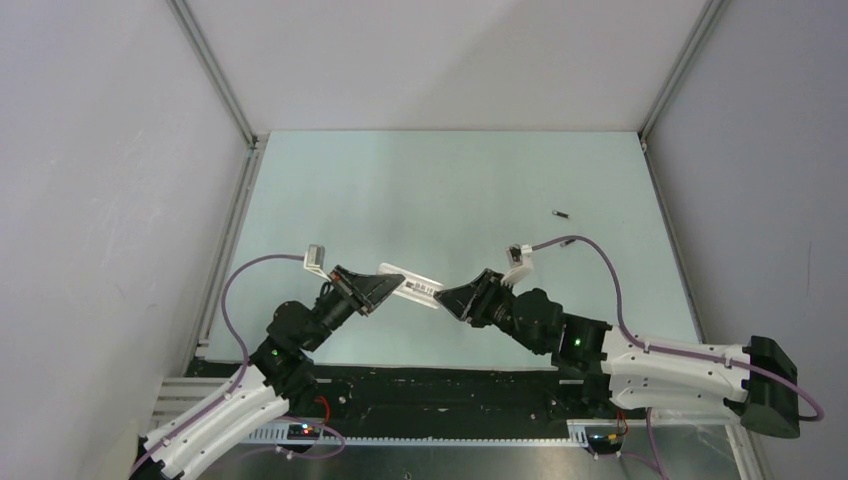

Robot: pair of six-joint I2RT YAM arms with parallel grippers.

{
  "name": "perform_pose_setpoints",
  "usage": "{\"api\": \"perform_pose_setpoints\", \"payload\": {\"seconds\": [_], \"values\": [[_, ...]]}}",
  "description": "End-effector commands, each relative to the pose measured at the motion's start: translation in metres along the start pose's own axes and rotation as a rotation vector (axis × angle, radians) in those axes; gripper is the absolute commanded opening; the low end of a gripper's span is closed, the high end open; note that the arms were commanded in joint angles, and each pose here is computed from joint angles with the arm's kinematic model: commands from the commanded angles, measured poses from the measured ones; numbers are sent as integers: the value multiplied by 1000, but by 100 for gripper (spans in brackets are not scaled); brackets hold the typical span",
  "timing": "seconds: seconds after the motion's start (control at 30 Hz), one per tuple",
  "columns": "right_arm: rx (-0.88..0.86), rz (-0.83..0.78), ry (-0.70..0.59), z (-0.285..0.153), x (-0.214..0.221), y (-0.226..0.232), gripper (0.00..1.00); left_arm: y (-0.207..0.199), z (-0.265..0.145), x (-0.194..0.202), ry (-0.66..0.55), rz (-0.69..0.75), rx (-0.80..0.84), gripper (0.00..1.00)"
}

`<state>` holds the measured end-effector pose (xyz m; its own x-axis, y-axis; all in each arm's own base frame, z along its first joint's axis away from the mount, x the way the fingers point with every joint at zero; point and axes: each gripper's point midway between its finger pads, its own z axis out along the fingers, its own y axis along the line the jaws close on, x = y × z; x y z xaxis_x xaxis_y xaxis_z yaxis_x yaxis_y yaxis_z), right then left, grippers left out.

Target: Load the batteries into the remote control

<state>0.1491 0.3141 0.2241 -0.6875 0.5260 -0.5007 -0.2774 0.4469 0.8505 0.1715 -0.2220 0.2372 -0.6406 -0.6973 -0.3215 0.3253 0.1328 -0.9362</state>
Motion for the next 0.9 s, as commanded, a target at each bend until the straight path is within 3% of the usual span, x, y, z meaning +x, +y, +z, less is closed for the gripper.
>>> {"api": "perform_pose_setpoints", "payload": {"seconds": [0.0,0.1,0.33,0.43,0.53,0.7,0.87], "values": [[18,-25,-5,4,-1,2,43,-53,-1,-10,-12,0,158,0],[16,-26,-4,5,-1,2,45,-52,-1,-10,-11,1,156,0],[-20,-39,-9,2,-5,11,60,-48,-2,-9,-10,1,150,0],[-28,-41,-19,-2,-8,13,60,-48,-2,-10,-16,3,151,0],[-16,-40,-35,-5,-11,12,58,-48,-3,-9,-16,3,151,0],[9,-39,-56,-10,-13,8,44,-46,-3,-9,-19,1,149,0],[26,-38,-60,-11,-13,5,40,-47,-3,-10,-21,2,152,0]]}}
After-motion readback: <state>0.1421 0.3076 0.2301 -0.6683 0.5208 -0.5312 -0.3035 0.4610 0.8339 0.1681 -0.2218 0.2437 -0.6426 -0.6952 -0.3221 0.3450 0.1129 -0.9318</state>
